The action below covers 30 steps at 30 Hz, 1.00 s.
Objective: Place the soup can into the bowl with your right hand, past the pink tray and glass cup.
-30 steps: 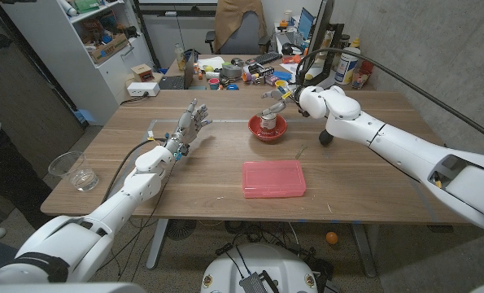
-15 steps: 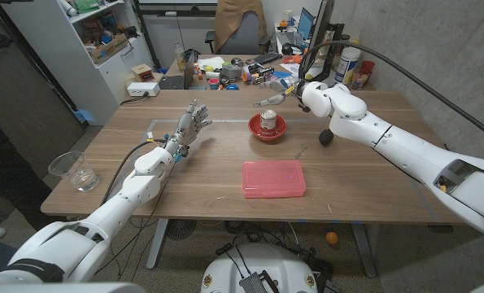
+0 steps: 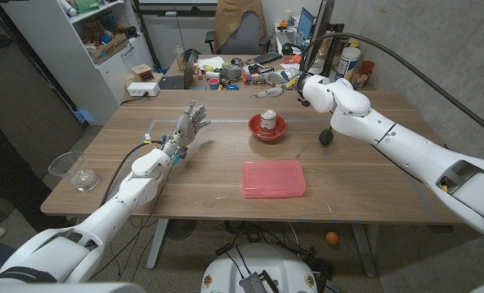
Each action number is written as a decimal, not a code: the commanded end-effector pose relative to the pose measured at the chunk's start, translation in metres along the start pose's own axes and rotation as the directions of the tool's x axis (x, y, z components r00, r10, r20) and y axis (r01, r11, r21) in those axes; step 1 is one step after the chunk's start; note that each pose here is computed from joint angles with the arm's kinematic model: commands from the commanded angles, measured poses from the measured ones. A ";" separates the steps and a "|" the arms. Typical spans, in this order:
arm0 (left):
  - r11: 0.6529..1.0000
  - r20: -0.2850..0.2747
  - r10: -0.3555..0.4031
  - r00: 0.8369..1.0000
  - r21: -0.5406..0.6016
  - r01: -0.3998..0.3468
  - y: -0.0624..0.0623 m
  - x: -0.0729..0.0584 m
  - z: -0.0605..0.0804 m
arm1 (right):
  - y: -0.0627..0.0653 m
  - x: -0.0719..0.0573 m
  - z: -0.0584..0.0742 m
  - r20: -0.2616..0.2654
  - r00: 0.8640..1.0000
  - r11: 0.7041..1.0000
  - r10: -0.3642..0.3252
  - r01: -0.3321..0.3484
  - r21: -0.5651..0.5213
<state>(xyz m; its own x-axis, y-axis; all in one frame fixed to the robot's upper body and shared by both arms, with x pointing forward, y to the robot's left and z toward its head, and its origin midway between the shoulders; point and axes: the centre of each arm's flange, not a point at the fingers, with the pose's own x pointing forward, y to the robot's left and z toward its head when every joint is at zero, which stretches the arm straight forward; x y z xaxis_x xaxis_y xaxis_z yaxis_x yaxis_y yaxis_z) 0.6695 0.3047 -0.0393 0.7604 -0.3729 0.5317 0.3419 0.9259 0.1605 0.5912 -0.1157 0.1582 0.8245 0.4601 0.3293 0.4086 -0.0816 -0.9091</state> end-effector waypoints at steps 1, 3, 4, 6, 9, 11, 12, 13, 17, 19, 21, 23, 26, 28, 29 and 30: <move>1.000 0.010 -0.006 1.000 0.003 0.006 0.001 -0.008 0.004 | -0.026 -0.010 0.005 -0.004 0.998 0.998 -0.067 0.067 0.016; 1.000 0.011 -0.008 1.000 0.003 0.008 0.001 -0.009 0.004 | -0.031 -0.012 0.005 -0.009 0.997 0.997 -0.076 0.076 0.017; 1.000 0.013 -0.010 1.000 0.002 0.009 0.001 -0.009 0.005 | -0.033 -0.013 0.006 -0.009 0.997 0.996 -0.082 0.082 0.016; 1.000 0.013 -0.013 1.000 0.003 0.013 0.000 -0.010 0.005 | -0.036 -0.015 0.006 -0.012 0.996 0.996 -0.092 0.092 0.022; 1.000 0.014 -0.020 1.000 0.003 0.020 0.000 -0.011 0.005 | -0.041 -0.019 0.006 -0.015 0.993 0.993 -0.115 0.115 0.031; 1.000 0.016 -0.024 1.000 -0.001 0.024 -0.001 -0.014 0.005 | -0.044 -0.022 0.006 -0.022 0.991 0.990 -0.134 0.134 0.032; 1.000 0.015 -0.024 1.000 -0.001 0.024 -0.001 -0.014 0.005 | -0.044 -0.022 0.006 -0.022 0.991 0.990 -0.134 0.135 0.032; 1.000 0.016 -0.026 1.000 -0.001 0.026 -0.001 -0.015 0.005 | -0.046 -0.024 0.006 -0.021 0.990 0.989 -0.143 0.143 0.036; 1.000 0.016 -0.031 0.999 0.001 0.031 -0.001 -0.017 0.006 | -0.050 -0.026 0.007 -0.026 0.988 0.988 -0.149 0.150 0.038; 0.999 0.021 -0.035 0.999 0.002 0.035 -0.001 -0.018 0.008 | -0.053 -0.027 0.006 -0.034 0.987 0.986 -0.158 0.160 0.046; 0.999 0.027 -0.040 0.999 0.002 0.040 -0.001 -0.019 0.010 | -0.055 -0.029 0.006 -0.044 0.985 0.984 -0.167 0.169 0.047; 0.999 0.032 -0.051 0.998 0.004 0.051 -0.002 -0.020 0.013 | -0.057 -0.031 0.006 -0.053 0.982 0.982 -0.180 0.182 0.046; 0.998 0.036 -0.068 0.997 0.004 0.068 -0.001 -0.021 0.016 | -0.060 -0.037 0.007 -0.065 0.975 0.976 -0.210 0.213 0.042; 0.997 0.039 -0.075 0.996 0.005 0.075 0.000 -0.022 0.018 | -0.061 -0.041 0.010 -0.078 0.974 0.976 -0.213 0.217 0.038; 0.997 0.041 -0.081 0.996 0.006 0.081 0.000 -0.023 0.019 | -0.062 -0.043 0.011 -0.088 0.973 0.975 -0.215 0.219 0.035; 0.996 0.044 -0.090 0.995 0.009 0.090 -0.001 -0.024 0.020 | -0.062 -0.046 0.012 -0.094 0.971 0.974 -0.218 0.222 0.035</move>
<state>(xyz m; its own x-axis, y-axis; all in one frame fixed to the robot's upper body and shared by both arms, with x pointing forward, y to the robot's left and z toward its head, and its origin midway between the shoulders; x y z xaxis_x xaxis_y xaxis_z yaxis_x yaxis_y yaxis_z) 0.6504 0.3106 -0.0405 0.7311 -0.4119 0.5439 0.3747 0.9086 0.1845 0.5434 -0.1177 0.1938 0.7603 0.4332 0.4840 0.5235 0.0325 -0.8514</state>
